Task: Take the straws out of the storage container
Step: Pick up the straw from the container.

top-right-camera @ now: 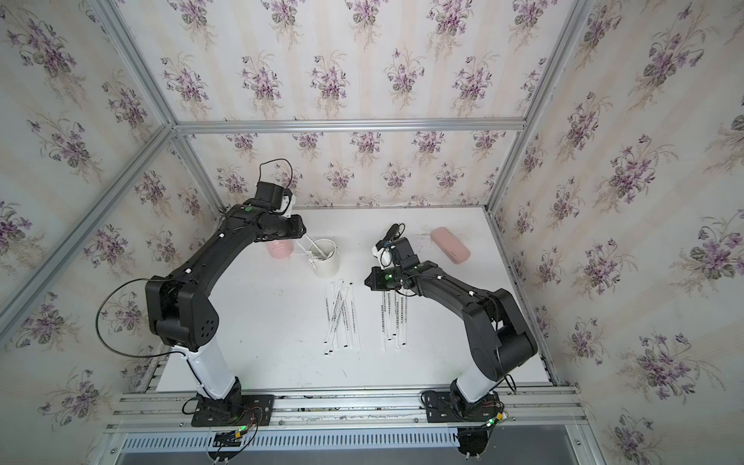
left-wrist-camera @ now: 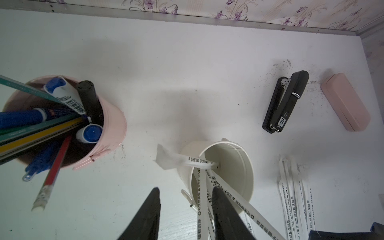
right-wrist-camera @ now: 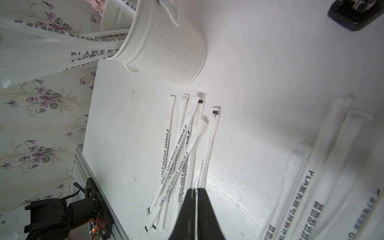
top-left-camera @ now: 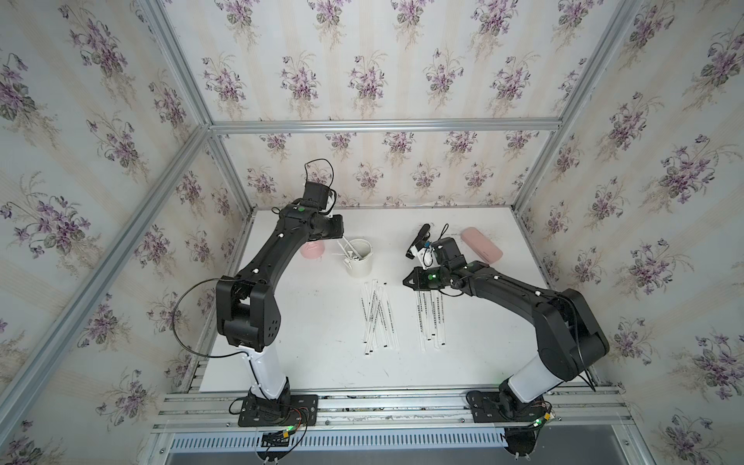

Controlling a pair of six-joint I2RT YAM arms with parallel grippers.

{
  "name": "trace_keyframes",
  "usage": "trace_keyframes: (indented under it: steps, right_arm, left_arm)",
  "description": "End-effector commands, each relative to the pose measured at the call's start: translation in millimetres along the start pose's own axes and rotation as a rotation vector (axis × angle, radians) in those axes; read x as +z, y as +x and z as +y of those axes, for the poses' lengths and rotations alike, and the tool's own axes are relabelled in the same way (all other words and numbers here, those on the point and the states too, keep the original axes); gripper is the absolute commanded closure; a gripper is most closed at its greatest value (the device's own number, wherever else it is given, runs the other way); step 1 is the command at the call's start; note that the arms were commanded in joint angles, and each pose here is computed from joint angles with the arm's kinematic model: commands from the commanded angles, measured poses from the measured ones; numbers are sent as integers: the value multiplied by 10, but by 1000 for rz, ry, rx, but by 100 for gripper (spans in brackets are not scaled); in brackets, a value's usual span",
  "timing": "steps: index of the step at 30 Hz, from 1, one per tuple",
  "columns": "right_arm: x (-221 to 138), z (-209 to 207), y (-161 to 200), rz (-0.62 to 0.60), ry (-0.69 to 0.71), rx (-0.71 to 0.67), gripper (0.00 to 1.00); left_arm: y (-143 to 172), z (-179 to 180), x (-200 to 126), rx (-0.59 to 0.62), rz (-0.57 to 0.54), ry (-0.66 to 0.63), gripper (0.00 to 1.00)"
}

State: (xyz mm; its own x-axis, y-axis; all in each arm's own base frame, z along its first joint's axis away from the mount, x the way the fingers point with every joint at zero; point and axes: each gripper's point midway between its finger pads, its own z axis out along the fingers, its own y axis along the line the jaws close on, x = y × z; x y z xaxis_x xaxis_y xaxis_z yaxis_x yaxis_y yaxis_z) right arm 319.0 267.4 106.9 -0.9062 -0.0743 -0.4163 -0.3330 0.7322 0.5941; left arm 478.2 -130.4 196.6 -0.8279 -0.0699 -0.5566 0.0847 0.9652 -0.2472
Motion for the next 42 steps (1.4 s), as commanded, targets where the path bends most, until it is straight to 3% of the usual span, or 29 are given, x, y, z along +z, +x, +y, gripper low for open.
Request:
trace_keyframes:
  steps: [1,5,11,20,33,42]
  right_arm:
    - [14,-8,-27,-8,3,-3,90]
    - [37,-29,-17,0,8,-3,90]
    - [62,-35,-28,5,9,-8,91]
    - [42,10,-67,1,-2,-15,91]
    - [-141,127,-145,-39,-2,-31,91]
    - [-313,203,-211,-85,8,-42,91]
  left_arm:
    - [-88,-27,115,-8,-14,16,58]
    - [-155,-10,227,-10,-14,10,64]
    - [-229,-41,265,-1,-17,23,84]
    - [-345,-81,30,43,-56,23,97]
    - [-643,-335,-611,93,-167,96,100]
    - [-987,-684,-1640,198,-383,180,100]
